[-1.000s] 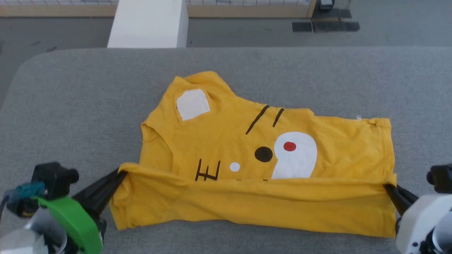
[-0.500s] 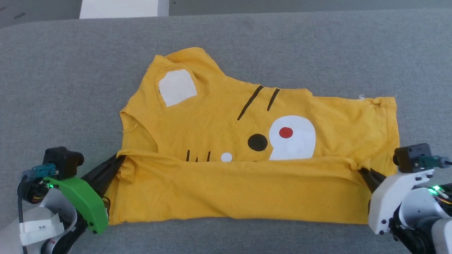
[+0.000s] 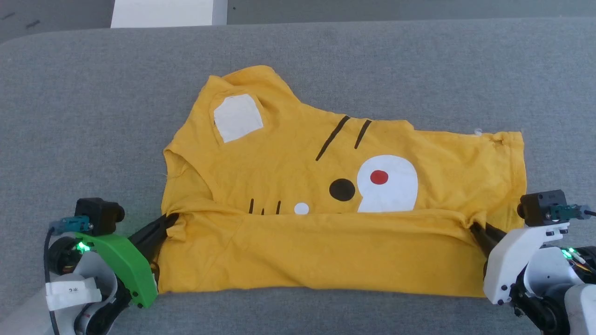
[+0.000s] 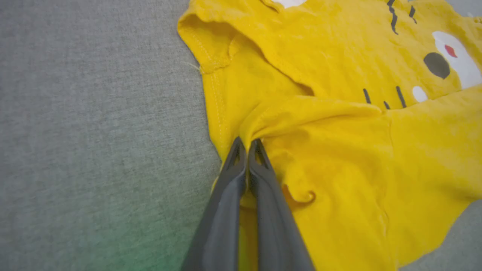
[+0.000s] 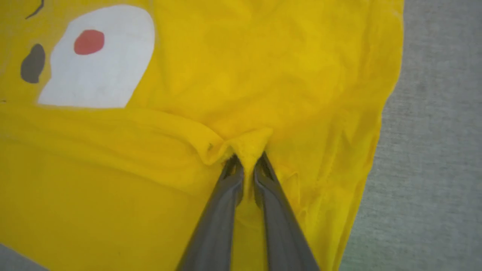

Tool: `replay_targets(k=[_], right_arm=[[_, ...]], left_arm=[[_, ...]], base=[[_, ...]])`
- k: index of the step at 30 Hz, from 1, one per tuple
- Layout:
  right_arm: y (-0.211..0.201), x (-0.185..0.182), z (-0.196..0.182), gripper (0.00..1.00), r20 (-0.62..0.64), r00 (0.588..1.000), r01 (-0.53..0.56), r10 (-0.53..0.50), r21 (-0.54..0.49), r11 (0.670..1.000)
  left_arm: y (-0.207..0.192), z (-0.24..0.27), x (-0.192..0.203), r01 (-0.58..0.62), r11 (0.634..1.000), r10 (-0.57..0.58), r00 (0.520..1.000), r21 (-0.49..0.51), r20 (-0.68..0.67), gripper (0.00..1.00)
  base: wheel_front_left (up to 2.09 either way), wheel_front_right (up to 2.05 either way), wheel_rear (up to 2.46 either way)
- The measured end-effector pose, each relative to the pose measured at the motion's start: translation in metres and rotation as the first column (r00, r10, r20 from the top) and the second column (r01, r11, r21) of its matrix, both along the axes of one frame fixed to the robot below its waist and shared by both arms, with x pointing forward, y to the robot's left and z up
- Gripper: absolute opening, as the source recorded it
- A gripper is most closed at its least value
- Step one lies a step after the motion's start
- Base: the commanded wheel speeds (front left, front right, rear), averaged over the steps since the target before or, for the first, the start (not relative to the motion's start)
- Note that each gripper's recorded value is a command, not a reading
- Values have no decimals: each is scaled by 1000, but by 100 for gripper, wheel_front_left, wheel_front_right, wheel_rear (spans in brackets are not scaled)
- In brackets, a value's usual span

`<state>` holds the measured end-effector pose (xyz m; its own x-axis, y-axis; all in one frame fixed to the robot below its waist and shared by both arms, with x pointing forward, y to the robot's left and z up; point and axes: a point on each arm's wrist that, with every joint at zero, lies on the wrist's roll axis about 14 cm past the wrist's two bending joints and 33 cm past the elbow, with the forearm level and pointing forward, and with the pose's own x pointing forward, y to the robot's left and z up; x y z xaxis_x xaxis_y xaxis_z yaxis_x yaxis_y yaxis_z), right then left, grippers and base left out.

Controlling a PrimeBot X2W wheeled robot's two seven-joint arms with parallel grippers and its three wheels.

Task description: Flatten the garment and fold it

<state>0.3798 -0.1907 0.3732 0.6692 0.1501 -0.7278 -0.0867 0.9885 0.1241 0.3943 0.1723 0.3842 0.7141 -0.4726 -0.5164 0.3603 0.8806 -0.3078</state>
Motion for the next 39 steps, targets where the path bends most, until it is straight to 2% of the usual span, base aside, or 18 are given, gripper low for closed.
replay_targets(k=[2, 6, 10, 13, 16, 18, 21, 23, 26, 29, 32, 35, 39], right_arm=[[0, -1, 4, 100, 5, 1000, 8, -8, 14, 1000], [-2, -5, 16, 100, 32, 999, 23, -24, 33, 999], [-3, -6, 40, 100, 111, 993, 30, -36, 54, 998], [-3, -5, 64, 100, 210, 976, 42, -56, 69, 997], [-9, -3, 86, 100, 327, 941, 72, -85, 52, 996], [-14, -1, 102, 100, 413, 905, 98, -102, 32, 995], [-15, -3, 115, 100, 502, 860, 115, -98, -3, 993], [-12, -3, 119, 100, 540, 837, 114, -86, -19, 993], [-7, -3, 127, 100, 601, 797, 109, -59, -48, 993], [-4, -3, 133, 100, 647, 762, 104, -21, -91, 990], [-11, -7, 135, 100, 681, 732, 126, -31, -91, 988], [-18, -13, 133, 100, 695, 718, 145, -37, -97, 985], [-28, -25, 119, 100, 689, 722, 172, -67, -86, 981]], left_arm=[[-1, 5, 0, -6, 1000, 7, 1000, -11, 13, 100], [1, 17, 1, -29, 999, 31, 998, -32, 53, 100], [7, 40, 5, -80, 995, 89, 986, -65, 140, 100], [17, 62, 9, -147, 986, 162, 961, -81, 223, 100], [26, 86, 12, -215, 970, 239, 924, -112, 298, 100], [33, 103, 13, -259, 958, 285, 890, -122, 355, 100], [46, 147, 21, -338, 922, 386, 784, -186, 486, 100], [49, 167, 16, -355, 910, 413, 725, -215, 551, 100], [49, 177, 3, -361, 908, 412, 679, -212, 608, 100], [46, 172, -12, -359, 914, 392, 670, -188, 630, 100], [46, 162, -24, -367, 917, 378, 677, -155, 632, 100], [48, 156, -32, -383, 914, 377, 674, -135, 636, 100], [48, 150, -41, -401, 909, 376, 670, -114, 641, 100]], base=[[0, 0, 0], [0, 0, 0], [0, 0, 0], [0, 0, 0], [0, 0, 0], [0, 0, 0], [0, 0, 0], [0, 0, 0], [0, 0, 0], [0, 0, 0], [0, 0, 0], [0, 0, 0], [0, 0, 0]])
